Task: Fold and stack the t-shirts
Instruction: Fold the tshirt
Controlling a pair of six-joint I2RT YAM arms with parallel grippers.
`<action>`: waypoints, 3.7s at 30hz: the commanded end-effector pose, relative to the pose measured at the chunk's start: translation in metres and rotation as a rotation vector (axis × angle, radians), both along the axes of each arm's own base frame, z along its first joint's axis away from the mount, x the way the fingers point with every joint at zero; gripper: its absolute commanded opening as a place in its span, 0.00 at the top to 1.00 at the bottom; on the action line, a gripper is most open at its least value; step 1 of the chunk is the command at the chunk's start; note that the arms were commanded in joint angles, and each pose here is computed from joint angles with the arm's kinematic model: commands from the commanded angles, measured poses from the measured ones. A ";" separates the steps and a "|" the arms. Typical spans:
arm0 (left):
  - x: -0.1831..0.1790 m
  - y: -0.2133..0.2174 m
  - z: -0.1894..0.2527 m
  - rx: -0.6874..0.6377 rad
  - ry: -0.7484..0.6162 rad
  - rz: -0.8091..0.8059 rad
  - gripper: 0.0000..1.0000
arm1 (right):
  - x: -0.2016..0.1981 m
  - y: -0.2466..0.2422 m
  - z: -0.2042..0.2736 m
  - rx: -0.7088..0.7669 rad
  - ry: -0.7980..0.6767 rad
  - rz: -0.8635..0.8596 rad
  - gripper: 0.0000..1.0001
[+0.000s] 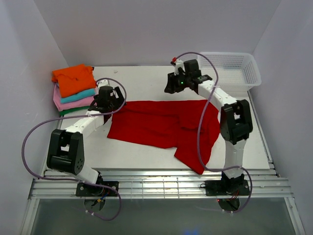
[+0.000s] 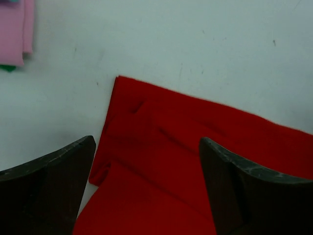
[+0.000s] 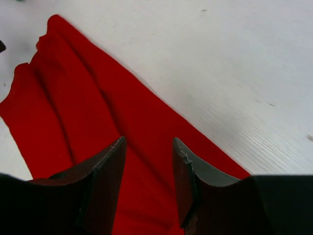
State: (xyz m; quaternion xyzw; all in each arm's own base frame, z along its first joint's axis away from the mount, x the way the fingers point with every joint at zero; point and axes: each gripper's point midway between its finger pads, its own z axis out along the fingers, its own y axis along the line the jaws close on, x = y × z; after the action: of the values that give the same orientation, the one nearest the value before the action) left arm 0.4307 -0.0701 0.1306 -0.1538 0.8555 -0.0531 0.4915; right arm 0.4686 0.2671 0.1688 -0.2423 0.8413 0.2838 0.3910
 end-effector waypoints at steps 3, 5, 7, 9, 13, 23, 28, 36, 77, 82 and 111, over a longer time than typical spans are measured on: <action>-0.004 -0.016 -0.008 -0.070 0.043 -0.071 0.02 | -0.021 0.095 -0.019 0.095 0.068 0.245 0.51; -0.006 -0.016 -0.011 -0.079 0.040 -0.068 0.02 | -0.023 0.120 -0.027 0.117 0.079 0.289 0.51; -0.008 -0.018 -0.005 -0.100 -0.004 -0.079 0.02 | -0.026 0.138 -0.027 0.157 0.088 0.311 0.51; -0.006 -0.017 0.000 -0.106 -0.040 -0.085 0.02 | -0.025 0.151 -0.030 0.193 0.099 0.329 0.50; -0.001 -0.012 -0.009 -0.089 -0.030 -0.082 0.02 | -0.035 0.166 -0.036 0.220 0.120 0.354 0.50; 0.018 -0.010 -0.032 -0.102 -0.032 -0.078 0.03 | -0.047 0.159 -0.058 0.155 0.104 0.306 0.53; 0.030 -0.014 -0.033 -0.104 -0.040 -0.087 0.04 | -0.045 0.156 -0.071 0.120 0.105 0.280 0.68; 0.044 -0.017 -0.026 -0.100 -0.070 -0.096 0.04 | -0.036 0.153 -0.085 0.089 0.106 0.234 0.77; 0.042 -0.015 -0.066 -0.088 0.042 -0.075 0.53 | -0.024 0.122 -0.156 -0.120 0.233 0.050 0.89; 0.044 -0.010 -0.062 -0.064 0.040 -0.049 0.43 | -0.027 0.122 -0.158 -0.122 0.239 0.058 0.89; 0.025 -0.022 -0.078 0.055 0.108 -0.008 1.00 | -0.030 0.119 -0.164 -0.132 0.256 0.053 0.90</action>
State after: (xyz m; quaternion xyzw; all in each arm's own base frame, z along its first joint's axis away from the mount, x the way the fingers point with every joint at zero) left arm 0.4657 -0.0858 0.0291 -0.1393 0.8917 -0.0278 0.4299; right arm 0.4539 0.3964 0.0306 -0.2551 0.8745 0.2881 0.2952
